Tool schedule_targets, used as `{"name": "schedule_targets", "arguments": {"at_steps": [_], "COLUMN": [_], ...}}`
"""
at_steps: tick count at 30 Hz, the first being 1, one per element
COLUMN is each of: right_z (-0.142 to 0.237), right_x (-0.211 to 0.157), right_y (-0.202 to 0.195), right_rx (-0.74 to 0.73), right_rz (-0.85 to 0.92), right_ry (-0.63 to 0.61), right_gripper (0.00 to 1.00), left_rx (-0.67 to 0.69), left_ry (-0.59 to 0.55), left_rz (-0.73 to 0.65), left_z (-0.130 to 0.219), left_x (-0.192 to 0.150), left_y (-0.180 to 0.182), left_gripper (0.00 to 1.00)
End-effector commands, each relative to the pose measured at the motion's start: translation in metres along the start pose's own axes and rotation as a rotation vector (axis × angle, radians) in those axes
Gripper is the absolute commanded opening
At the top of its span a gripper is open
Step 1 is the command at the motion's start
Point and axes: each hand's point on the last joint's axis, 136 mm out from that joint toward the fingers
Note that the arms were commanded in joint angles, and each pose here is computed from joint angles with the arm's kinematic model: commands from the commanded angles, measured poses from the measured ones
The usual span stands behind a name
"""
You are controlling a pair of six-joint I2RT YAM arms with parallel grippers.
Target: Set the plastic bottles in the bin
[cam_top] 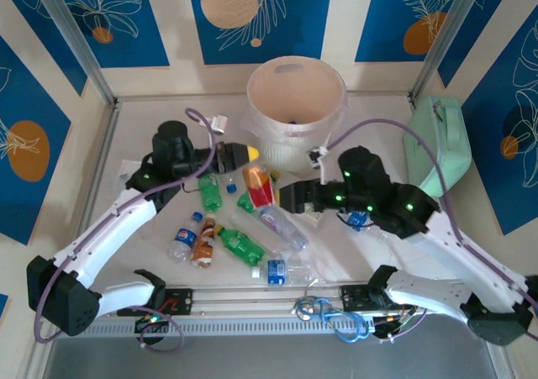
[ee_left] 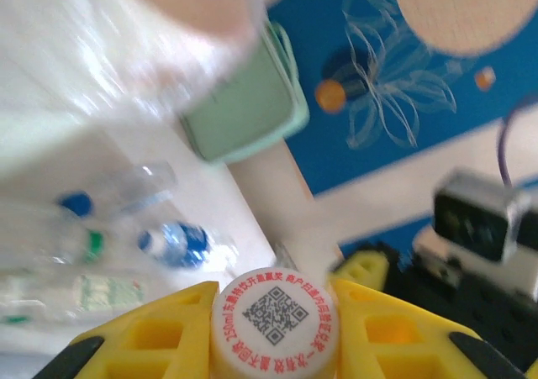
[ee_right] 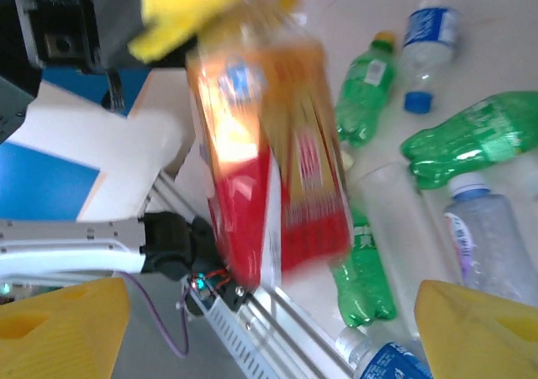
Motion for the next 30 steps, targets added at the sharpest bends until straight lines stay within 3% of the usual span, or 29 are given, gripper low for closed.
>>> {"name": "schedule_targets", "arguments": {"at_steps": [1,6,12,20,30], "right_z": [0.021,0.040,0.037,0.041,0.047], "right_x": [-0.003,-0.008,-0.024,-0.035,-0.051], "right_y": [-0.030,-0.089,-0.113,-0.121,-0.137], "right_rx": [-0.130,-0.379,-0.438,-0.463,-0.519], "right_rz": [-0.059,-0.218,-0.339,-0.380,-0.427], "right_ry": [-0.059,-0.122,-0.109,-0.100,-0.090], "right_gripper": [0.89,0.89,0.88,0.87,0.87], "left_rx": [0.162,0.265,0.225,0.340,0.645], "left_ry": [-0.229,-0.456,-0.557,-0.510,-0.264], "left_rz": [0.017,0.100,0.106,-0.046,-0.354], "left_z": [0.028,0.043,0.010,-0.051,-0.095], "left_x": [0.065,0.129,0.196,0.237,0.202], "left_y": [0.014,0.027,0.020,0.026,0.055], "left_gripper": [0.17,0.19,0.17,0.12,0.09]}}
Point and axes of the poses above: each hand's point on the last joint's axis, 136 mm out from that joint toward the fingers, its own z axis back along the fingers, its own y axis along the line the jaws close on, x = y × z, and after that the axes turned 5 degrees about -z, right-handed
